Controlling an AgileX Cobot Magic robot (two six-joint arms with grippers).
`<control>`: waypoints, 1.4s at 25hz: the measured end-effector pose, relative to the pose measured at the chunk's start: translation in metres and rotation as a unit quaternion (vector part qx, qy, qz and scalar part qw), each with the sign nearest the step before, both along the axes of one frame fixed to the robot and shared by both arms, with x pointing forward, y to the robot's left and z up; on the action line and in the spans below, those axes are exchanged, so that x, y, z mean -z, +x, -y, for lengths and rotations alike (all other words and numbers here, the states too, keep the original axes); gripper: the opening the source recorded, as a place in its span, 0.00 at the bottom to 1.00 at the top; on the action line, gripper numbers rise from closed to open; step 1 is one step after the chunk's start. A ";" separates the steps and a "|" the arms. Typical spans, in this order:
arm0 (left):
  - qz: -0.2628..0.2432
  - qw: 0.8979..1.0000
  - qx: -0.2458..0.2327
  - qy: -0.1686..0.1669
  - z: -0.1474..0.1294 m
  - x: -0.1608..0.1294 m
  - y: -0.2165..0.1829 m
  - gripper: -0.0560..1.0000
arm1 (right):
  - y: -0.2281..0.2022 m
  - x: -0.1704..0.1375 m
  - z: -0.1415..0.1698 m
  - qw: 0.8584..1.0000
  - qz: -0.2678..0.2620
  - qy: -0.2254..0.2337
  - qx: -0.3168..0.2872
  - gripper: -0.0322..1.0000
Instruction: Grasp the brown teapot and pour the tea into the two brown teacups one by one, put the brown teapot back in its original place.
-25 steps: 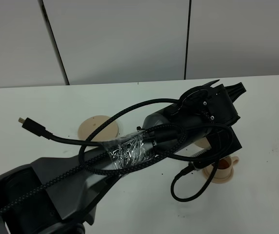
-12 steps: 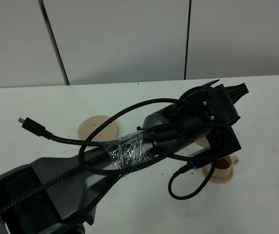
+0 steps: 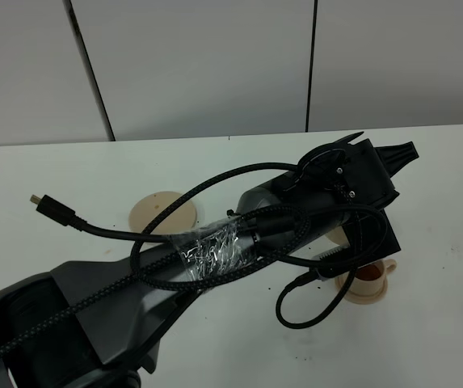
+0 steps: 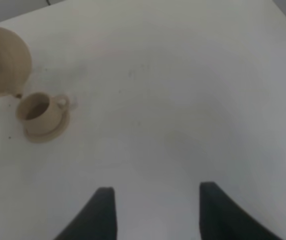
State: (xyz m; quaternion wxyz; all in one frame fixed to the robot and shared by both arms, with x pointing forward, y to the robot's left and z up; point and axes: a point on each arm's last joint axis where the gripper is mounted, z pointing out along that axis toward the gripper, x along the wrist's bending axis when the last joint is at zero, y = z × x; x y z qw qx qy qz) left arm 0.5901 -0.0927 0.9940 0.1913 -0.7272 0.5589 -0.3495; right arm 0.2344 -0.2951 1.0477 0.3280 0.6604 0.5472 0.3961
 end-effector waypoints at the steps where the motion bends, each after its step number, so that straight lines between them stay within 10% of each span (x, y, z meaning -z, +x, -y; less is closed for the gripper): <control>1: 0.000 1.000 0.002 0.001 0.000 0.000 0.000 0.21 | 0.000 0.000 0.000 1.000 0.000 0.000 0.000 0.40; 35: 0.008 0.999 0.043 0.020 0.007 0.014 0.003 0.21 | 0.000 0.000 0.000 1.000 0.000 0.000 0.000 0.40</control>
